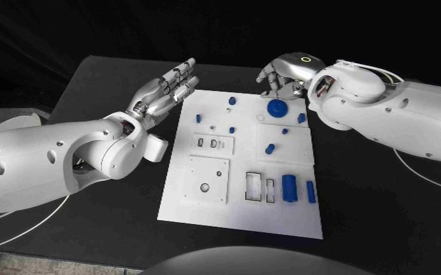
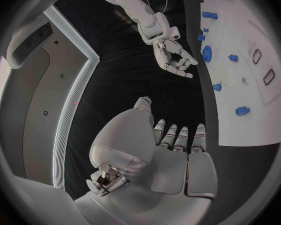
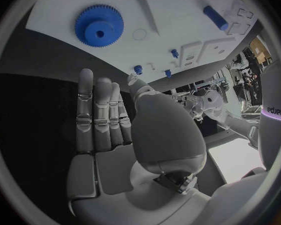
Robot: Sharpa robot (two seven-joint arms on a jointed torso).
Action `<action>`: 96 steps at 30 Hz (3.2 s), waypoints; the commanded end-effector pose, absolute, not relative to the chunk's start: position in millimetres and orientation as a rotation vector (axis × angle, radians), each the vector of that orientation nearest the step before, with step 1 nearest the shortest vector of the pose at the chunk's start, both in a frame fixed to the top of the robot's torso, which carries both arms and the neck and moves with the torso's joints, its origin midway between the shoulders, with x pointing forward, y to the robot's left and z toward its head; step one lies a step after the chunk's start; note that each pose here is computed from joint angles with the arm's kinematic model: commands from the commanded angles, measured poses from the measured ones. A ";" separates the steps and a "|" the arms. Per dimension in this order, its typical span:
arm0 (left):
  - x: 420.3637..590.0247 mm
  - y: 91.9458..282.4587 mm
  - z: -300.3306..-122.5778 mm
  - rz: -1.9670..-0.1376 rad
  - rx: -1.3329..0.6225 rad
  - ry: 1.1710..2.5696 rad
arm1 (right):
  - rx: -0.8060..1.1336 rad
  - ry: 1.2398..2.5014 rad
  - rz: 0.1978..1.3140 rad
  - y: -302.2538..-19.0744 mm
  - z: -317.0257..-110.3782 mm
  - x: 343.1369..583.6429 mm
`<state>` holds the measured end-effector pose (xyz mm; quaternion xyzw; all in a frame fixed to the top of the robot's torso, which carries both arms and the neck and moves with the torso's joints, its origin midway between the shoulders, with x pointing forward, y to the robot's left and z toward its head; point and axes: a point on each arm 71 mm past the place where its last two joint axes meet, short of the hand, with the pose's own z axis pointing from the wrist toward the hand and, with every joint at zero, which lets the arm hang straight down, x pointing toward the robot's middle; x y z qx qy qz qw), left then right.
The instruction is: Assemble the parts on the task board
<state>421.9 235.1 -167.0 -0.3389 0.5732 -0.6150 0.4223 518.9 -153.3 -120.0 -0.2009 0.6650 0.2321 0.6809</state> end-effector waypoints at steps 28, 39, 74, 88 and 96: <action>425.9 234.7 -170.1 -1.568 -0.842 1.456 | -0.367 1.605 0.348 -208.1 -132.6 513.6; 426.4 235.1 -170.8 -1.569 -0.842 1.457 | -0.375 1.642 0.358 -204.7 -144.3 512.8; 427.6 235.3 -170.6 -1.586 -0.832 1.448 | -0.385 1.676 0.372 -190.6 -163.4 516.2; 427.8 236.0 -170.9 -1.583 -0.834 1.451 | -0.392 1.653 0.412 -185.6 -170.7 516.4; 428.0 235.8 -171.5 -1.580 -0.837 1.456 | -0.394 1.634 0.430 -185.1 -169.8 515.7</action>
